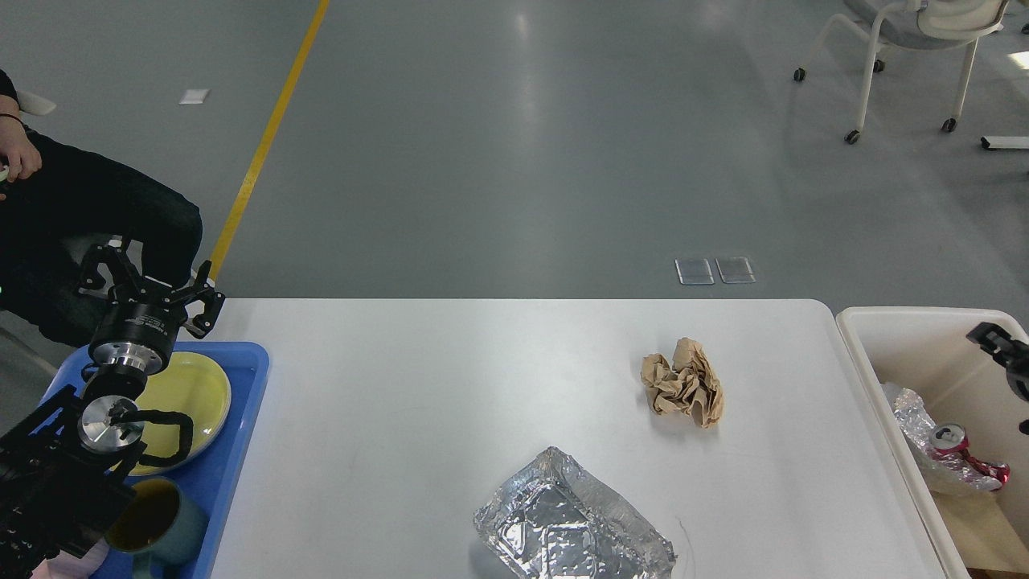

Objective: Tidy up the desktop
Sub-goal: 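Lift the red can and drop it into the white bin, then move the right gripper down onto the large crumpled foil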

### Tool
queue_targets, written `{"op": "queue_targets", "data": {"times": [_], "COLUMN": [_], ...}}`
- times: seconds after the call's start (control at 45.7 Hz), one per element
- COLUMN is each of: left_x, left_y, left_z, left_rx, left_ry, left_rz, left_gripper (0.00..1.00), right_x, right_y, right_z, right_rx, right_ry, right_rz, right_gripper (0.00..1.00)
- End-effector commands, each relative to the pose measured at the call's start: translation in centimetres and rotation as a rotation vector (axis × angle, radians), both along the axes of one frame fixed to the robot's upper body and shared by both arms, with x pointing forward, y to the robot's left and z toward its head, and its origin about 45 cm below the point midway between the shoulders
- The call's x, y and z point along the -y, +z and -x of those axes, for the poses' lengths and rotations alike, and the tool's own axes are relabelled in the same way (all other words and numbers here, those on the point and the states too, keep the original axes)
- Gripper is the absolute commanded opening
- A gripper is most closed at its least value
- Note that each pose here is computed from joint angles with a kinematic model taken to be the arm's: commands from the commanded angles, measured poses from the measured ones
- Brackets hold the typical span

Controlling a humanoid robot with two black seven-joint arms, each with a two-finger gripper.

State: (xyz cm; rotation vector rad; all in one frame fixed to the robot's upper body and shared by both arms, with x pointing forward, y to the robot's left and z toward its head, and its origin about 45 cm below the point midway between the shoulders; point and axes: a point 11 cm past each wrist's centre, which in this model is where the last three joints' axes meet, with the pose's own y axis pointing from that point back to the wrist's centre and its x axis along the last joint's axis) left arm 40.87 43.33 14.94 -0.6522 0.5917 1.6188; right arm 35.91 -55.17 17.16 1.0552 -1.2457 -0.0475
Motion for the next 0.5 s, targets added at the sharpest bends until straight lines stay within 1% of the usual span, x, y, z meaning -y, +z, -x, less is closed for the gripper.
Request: {"op": "queue_targets", "data": {"times": [0.0, 0.088, 0.175, 0.307, 0.394, 0.482], "left_x": [0.0, 0.0, 0.0, 0.0, 0.0, 0.0], "left_y": [0.0, 0.0, 0.0, 0.0, 0.0, 0.0], "left_z": [0.0, 0.0, 0.0, 0.0, 0.0, 0.0], "left_rx": [0.001, 0.001, 0.0, 0.001, 0.001, -0.001], "left_ry": [0.001, 0.001, 0.002, 0.001, 0.001, -0.002], "left_rz": [0.0, 0.0, 0.0, 0.0, 0.0, -0.001], "left_gripper": [0.97, 0.97, 0.97, 0.97, 0.97, 0.97], "right_x": [-3.2, -5.8, -9.9, -14.9, -18.3, -21.4], "right_y": [4.4, 7.1, 9.4, 13.2, 15.2, 17.3], "right_z": [-3.8, -5.5, -7.3, -9.0, -9.1, -8.4], "right_rx": [0.057, 0.061, 0.044, 0.012, -0.057, -0.186], "right_ry": [0.071, 0.131, 0.231, 0.359, 0.445, 0.539], "right_rz": [-0.046, -0.065, -0.074, -0.093, -0.161, -0.259], "right_gripper": [1.0, 1.0, 1.0, 1.0, 1.0, 1.0]}}
